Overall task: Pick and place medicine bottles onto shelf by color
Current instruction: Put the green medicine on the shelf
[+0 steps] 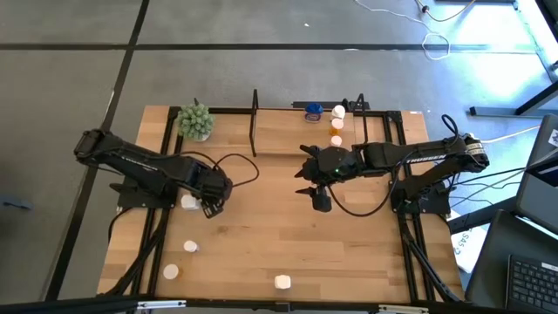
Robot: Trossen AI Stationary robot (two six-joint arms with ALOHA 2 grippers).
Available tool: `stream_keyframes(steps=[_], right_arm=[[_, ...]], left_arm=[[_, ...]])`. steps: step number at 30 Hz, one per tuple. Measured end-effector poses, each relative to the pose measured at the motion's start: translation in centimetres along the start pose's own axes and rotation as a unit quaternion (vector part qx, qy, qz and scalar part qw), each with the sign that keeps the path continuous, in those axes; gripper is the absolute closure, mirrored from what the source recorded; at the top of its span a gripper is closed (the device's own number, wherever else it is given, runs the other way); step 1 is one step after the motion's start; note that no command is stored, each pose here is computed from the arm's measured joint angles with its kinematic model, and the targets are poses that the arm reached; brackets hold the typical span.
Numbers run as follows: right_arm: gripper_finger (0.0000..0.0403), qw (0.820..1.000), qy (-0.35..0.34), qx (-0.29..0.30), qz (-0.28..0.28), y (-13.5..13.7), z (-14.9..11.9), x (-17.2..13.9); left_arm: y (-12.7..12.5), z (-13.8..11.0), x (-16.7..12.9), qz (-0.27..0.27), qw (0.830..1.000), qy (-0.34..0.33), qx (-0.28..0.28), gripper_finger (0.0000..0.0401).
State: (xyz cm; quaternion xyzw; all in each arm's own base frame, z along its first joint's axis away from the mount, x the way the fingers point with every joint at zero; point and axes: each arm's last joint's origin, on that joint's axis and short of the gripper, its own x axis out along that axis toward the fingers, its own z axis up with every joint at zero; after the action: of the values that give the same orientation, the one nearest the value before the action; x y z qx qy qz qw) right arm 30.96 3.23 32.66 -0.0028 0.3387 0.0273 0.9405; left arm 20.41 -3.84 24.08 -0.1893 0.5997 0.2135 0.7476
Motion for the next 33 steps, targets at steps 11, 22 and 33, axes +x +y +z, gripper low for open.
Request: stream_keyframes(steps=[11, 22, 33], right_arm=[[0.0176, 1.000, 0.000, 0.000, 0.000, 0.0, 0.0, 0.0], [0.0176, 1.000, 0.000, 0.000, 0.000, 0.0, 0.0, 0.0], [0.0176, 1.000, -0.001, 0.000, 0.000, 0.0, 0.0, 0.0]], left_arm=[[0.2, 3.8, -6.3, -0.058, 0.995, -0.077, 0.022, 0.0219], [2.6, 8.1, -12.0, -0.039, 0.989, -0.121, 0.069, 0.0219], [3.4, 14.3, -15.0, -0.002, 0.979, -0.121, 0.162, 0.0219]])
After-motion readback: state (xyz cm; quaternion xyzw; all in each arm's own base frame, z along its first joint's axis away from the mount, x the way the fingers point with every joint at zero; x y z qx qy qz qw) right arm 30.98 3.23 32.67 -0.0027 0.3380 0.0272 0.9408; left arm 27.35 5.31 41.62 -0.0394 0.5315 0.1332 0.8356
